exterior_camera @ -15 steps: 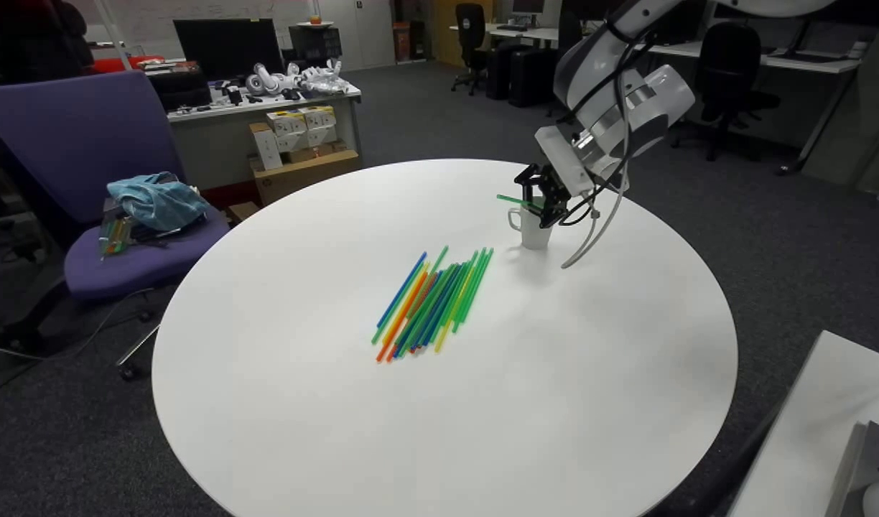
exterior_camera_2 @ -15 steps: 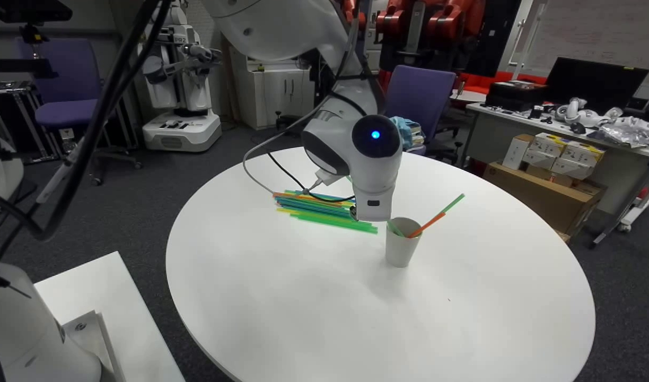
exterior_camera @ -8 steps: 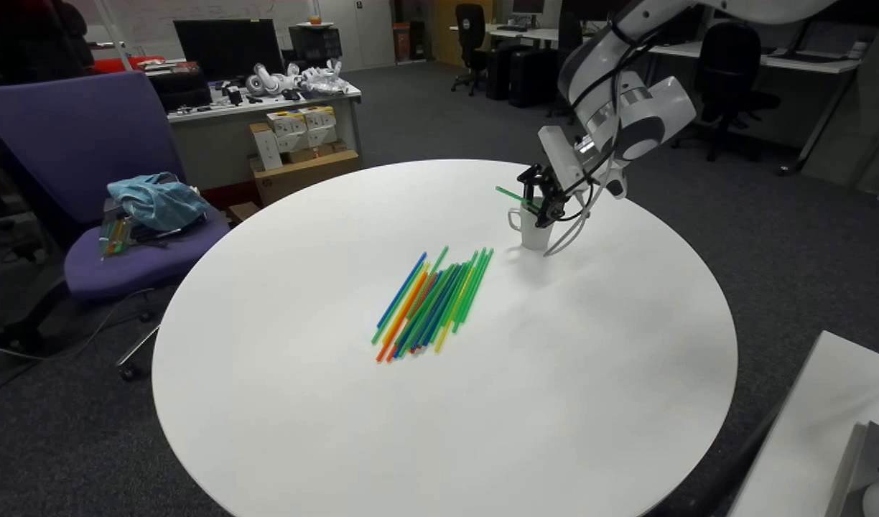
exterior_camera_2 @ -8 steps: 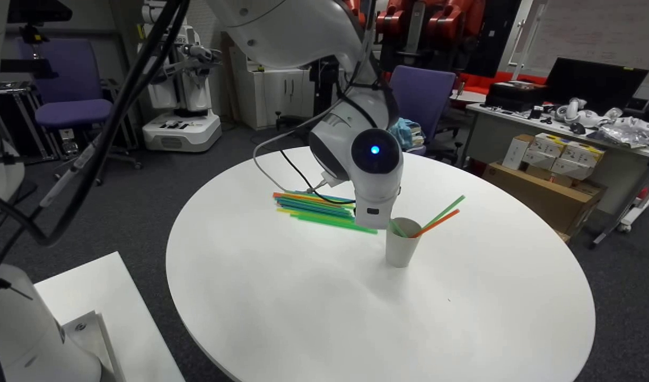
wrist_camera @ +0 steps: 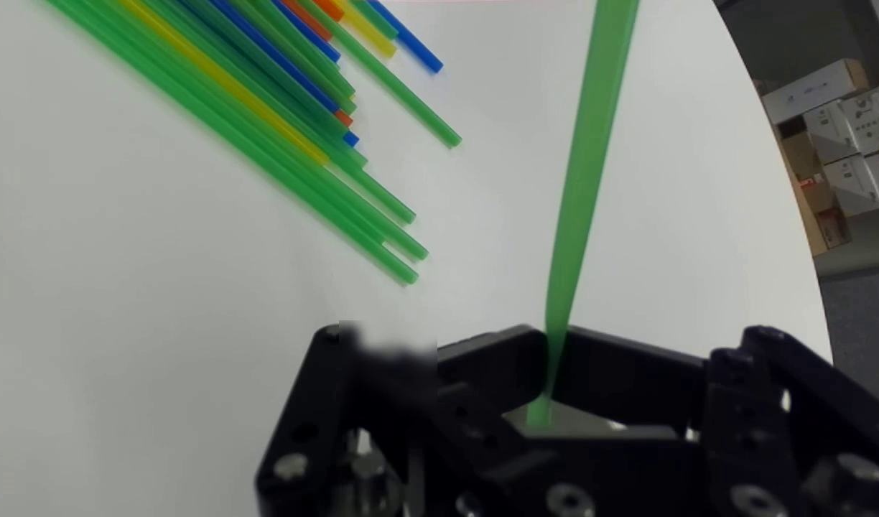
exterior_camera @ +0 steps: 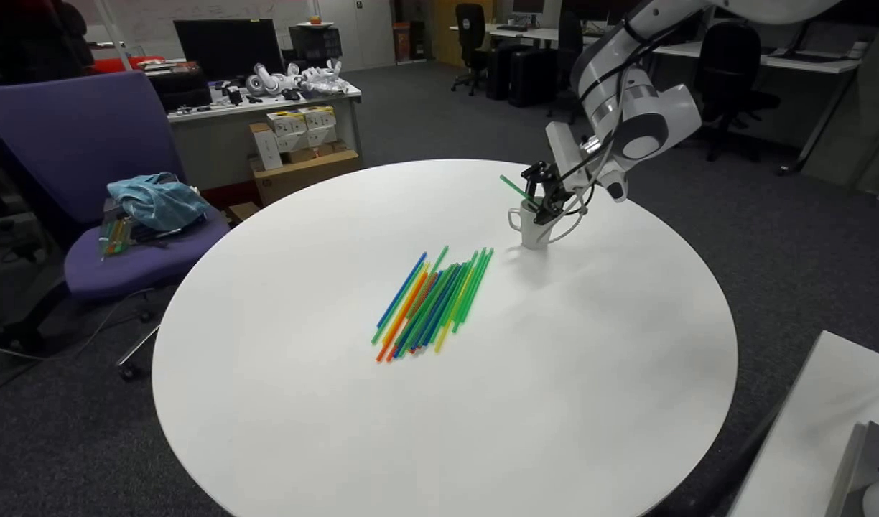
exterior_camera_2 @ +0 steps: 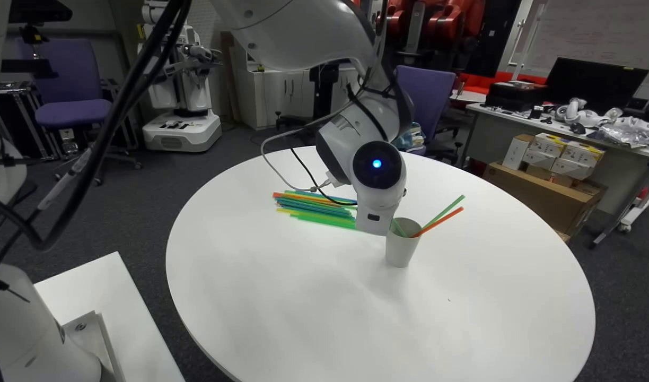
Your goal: Put one green straw in the mug.
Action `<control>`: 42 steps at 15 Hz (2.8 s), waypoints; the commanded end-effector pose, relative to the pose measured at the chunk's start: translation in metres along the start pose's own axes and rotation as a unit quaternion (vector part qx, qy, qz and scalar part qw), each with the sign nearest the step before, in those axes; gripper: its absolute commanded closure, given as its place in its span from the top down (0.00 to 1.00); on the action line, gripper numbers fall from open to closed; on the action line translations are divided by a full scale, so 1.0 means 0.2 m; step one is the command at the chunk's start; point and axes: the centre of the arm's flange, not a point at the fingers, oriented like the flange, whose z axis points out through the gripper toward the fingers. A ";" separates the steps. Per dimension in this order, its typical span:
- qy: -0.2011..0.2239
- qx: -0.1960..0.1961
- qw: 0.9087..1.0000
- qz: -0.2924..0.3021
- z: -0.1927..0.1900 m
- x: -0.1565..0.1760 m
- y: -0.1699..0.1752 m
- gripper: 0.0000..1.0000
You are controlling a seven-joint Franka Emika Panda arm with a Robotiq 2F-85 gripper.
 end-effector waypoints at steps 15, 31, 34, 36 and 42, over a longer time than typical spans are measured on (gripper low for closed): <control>0.035 0.021 0.996 -0.083 -0.10 -0.08 -0.02 1.00; 0.117 -0.196 0.874 -0.429 -0.29 -0.98 0.12 1.00; 0.121 -0.265 0.836 -0.465 -0.27 -0.89 0.22 1.00; 0.082 -0.304 0.803 -0.506 -0.28 -0.87 0.25 1.00; -0.014 -0.340 0.711 -0.615 -0.27 -1.00 0.20 1.00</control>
